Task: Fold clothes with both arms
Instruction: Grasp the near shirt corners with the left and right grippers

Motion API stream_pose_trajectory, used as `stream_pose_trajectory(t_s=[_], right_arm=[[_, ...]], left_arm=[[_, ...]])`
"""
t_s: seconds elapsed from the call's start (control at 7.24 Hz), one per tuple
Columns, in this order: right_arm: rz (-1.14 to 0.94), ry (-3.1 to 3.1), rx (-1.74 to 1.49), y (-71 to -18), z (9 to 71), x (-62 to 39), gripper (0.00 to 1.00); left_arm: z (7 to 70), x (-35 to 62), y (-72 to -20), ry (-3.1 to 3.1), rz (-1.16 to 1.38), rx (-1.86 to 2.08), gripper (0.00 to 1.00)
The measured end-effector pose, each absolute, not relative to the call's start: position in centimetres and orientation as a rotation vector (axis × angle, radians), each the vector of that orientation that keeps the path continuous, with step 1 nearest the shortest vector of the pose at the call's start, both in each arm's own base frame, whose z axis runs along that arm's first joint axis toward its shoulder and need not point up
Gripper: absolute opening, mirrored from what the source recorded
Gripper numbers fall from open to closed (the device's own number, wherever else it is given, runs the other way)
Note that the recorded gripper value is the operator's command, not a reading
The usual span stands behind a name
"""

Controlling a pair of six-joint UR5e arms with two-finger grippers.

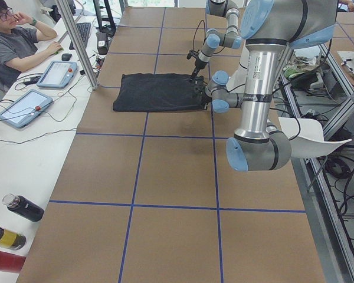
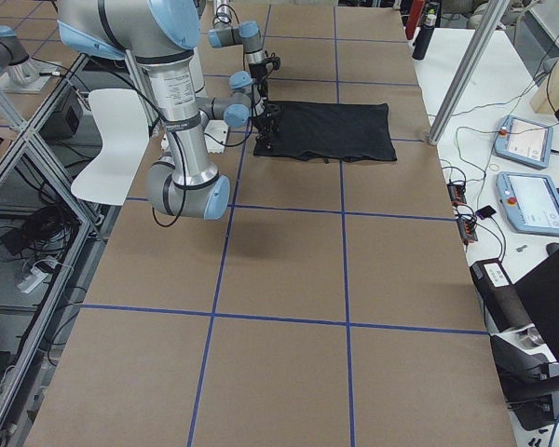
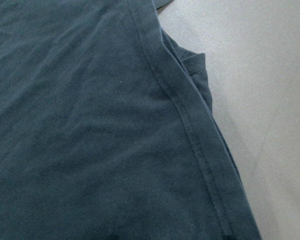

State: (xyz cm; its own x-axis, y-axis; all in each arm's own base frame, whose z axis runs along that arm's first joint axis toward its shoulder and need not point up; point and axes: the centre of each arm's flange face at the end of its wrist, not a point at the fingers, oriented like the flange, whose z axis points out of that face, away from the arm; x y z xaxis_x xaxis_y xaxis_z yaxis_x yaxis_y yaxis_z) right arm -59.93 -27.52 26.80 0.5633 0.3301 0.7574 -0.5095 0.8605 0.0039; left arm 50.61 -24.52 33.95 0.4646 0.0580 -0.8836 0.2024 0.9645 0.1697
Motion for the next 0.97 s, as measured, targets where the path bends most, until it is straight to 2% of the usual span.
stream_pose_trajectory(t_s=[0.14, 0.28, 0.41, 0.55, 0.69, 0.97], right_arm=[[0.513, -0.833, 0.230, -27.6, 27.0, -60.3, 0.79], [0.519, -0.829, 0.229, -27.7, 27.1, -60.5, 0.72], [0.524, -0.829, 0.231, -27.7, 27.1, -60.7, 0.41], [0.540, -0.836, 0.232, -27.9, 26.6, -60.8, 0.05], [0.561, -0.846, 0.228, -28.0, 26.2, -60.8, 0.00], [0.576, -0.850, 0.225, -28.1, 25.9, -61.0, 0.00]], left_arm=[[33.9, 50.6, -24.5, 1.089, -0.090, 0.267, 0.00], [33.8, 50.6, -24.6, 1.090, -0.090, 0.266, 0.00], [33.8, 50.7, -24.6, 1.091, -0.090, 0.267, 0.00], [33.7, 50.7, -24.6, 1.092, -0.090, 0.267, 0.00], [33.7, 50.7, -24.6, 1.092, -0.090, 0.267, 0.00], [33.7, 50.7, -24.6, 1.092, -0.089, 0.267, 0.00]])
